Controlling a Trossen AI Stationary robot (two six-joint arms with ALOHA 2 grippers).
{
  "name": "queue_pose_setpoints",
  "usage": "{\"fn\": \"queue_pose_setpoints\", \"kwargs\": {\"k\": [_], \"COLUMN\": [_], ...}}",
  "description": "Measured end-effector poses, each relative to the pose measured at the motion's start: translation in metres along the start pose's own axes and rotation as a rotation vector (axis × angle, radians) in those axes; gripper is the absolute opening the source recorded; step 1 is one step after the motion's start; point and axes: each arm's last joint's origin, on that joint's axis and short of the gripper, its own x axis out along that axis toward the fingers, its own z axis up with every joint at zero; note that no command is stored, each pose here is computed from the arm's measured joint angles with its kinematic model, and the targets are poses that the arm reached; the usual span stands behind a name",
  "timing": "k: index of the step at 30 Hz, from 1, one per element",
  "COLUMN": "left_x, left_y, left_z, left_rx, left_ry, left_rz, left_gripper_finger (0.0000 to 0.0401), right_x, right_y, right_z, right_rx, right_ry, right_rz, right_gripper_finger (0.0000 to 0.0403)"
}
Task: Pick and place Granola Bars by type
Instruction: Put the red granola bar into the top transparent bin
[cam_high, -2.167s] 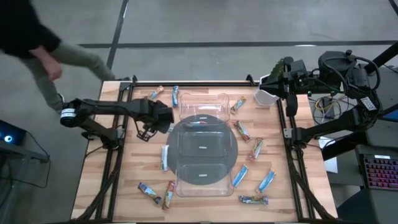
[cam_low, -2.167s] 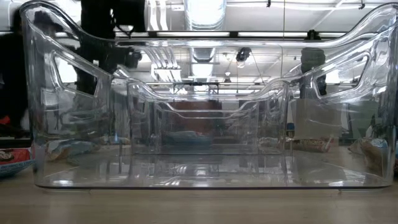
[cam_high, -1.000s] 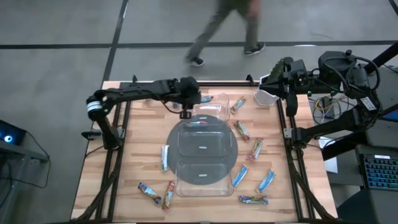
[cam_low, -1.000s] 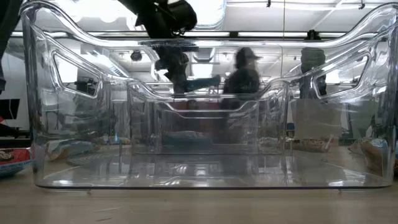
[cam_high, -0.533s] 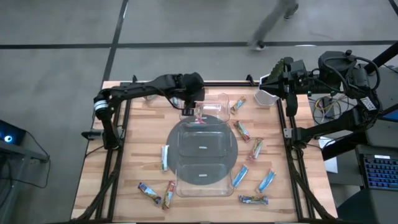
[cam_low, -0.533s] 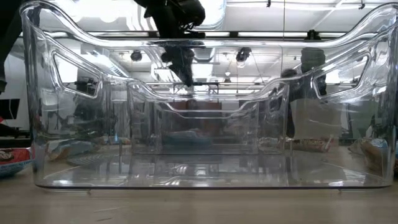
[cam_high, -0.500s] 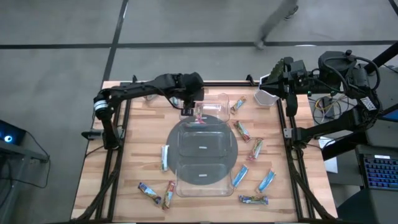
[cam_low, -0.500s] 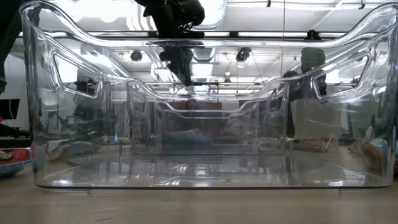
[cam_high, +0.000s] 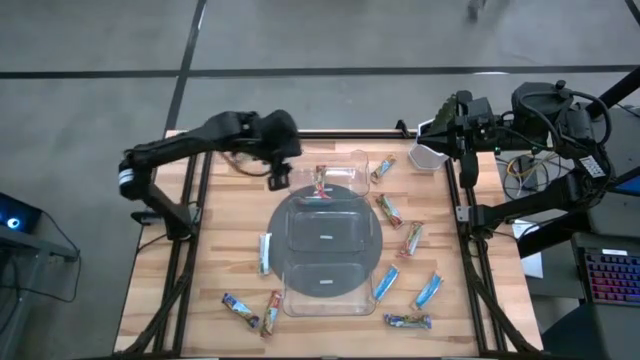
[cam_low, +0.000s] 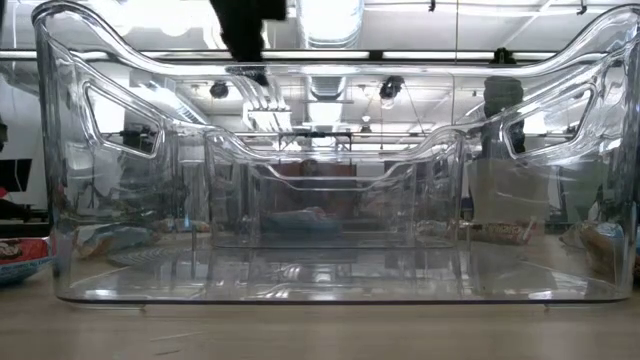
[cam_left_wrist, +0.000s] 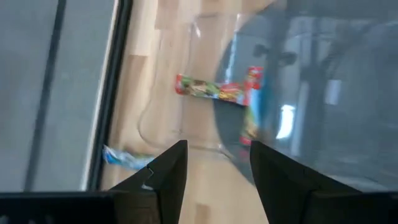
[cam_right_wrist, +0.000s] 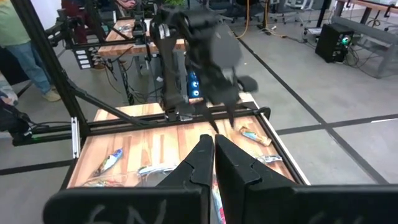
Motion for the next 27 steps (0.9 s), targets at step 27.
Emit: {"fn": "queue_pose_setpoints", "kwargs": {"k": [27], "left_x": [-0.089], "left_y": [-0.146], "left_z": [-0.05], "left_rx": [-0.301], "left_ry": [0.14], "left_rz": [-0.434], "left_gripper_finger": [0.0158], "right_x": [0.0], "right_y": [0.0], "right_z": [0.0], "right_rx": [0.0], "right_ry": [-0.001], "right_rz": [0.0], "right_gripper_finger": [0.0008]}}
